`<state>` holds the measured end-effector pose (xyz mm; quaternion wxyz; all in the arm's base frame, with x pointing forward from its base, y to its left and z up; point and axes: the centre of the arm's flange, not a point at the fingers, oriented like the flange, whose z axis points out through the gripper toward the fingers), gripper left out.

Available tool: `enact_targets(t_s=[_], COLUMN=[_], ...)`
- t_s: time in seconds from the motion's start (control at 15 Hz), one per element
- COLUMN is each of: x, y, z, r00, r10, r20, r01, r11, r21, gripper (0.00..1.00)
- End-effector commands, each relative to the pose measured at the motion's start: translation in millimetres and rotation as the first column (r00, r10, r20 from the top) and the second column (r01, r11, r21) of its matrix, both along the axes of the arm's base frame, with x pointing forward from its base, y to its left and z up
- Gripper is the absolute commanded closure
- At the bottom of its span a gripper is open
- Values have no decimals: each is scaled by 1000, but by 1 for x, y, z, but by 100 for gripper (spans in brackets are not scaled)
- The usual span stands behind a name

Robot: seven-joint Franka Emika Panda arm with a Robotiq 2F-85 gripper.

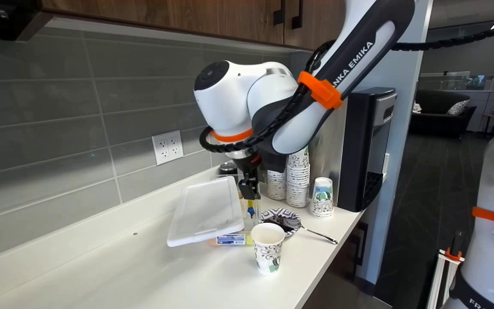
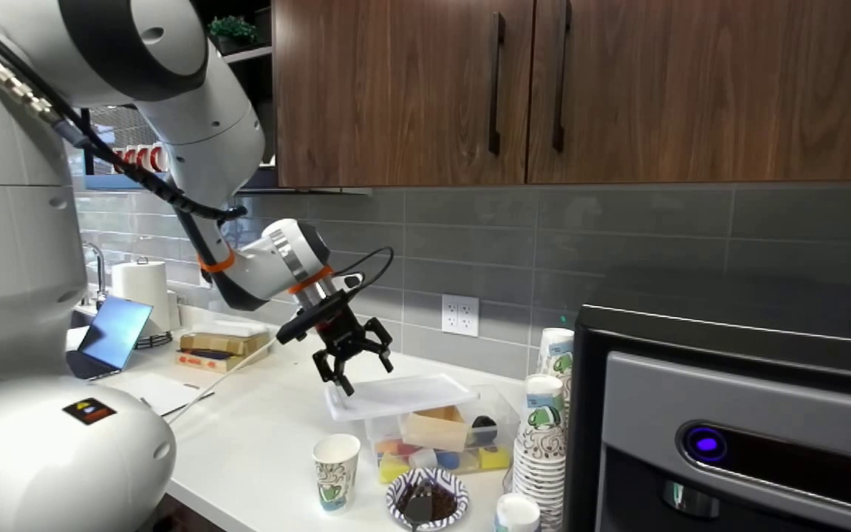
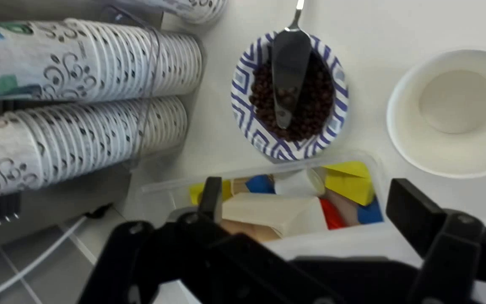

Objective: Remove the white lid from the container then remove the wooden box from the container and put the orange ball in the box.

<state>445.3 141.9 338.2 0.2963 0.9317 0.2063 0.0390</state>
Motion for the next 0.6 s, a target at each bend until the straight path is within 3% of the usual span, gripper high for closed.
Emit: enact_targets(t_s=[0.0, 0.27, 0.53], x=[15, 31, 44], y=[-41, -56, -48], z=[-10, -43, -71], r00=[988, 979, 976], r10=[-152, -205, -217], r20=[-1, -13, -14], r01=[152, 205, 217], r11=[988, 979, 976], r21=[-19, -7, 32], gripper=[0, 0, 0])
